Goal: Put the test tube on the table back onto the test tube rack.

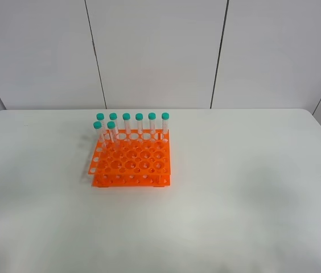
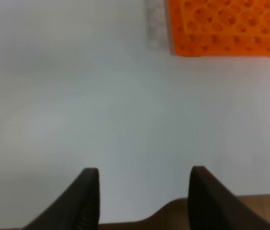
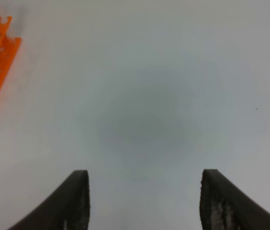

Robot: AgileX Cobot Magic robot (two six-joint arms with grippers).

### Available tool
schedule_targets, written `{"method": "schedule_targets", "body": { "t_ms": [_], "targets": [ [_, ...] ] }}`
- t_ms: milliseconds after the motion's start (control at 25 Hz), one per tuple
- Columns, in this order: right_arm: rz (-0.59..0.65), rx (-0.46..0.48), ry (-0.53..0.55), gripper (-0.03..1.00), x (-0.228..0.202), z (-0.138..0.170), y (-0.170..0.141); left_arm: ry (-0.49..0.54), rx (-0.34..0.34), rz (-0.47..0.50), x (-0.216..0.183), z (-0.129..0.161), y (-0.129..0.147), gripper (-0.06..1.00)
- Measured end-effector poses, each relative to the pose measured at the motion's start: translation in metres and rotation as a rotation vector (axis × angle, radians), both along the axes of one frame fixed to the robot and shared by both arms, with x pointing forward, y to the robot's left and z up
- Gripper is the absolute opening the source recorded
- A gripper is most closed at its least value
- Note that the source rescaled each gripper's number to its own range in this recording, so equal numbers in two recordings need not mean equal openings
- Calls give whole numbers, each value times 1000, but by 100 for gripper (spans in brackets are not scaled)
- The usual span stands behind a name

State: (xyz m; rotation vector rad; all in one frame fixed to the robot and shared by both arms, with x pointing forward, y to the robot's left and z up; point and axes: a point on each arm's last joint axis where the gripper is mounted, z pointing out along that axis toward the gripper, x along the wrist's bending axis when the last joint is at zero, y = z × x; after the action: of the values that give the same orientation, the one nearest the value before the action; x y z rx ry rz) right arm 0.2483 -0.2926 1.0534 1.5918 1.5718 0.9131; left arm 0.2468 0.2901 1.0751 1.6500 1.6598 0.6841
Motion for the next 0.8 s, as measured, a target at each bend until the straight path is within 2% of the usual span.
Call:
{"method": "schedule_targets", "body": {
  "t_ms": [800],
  "targets": [
    [0,0,0,86,0,0,0,-150,15,9,-25,-11,0,41]
  ]
}}
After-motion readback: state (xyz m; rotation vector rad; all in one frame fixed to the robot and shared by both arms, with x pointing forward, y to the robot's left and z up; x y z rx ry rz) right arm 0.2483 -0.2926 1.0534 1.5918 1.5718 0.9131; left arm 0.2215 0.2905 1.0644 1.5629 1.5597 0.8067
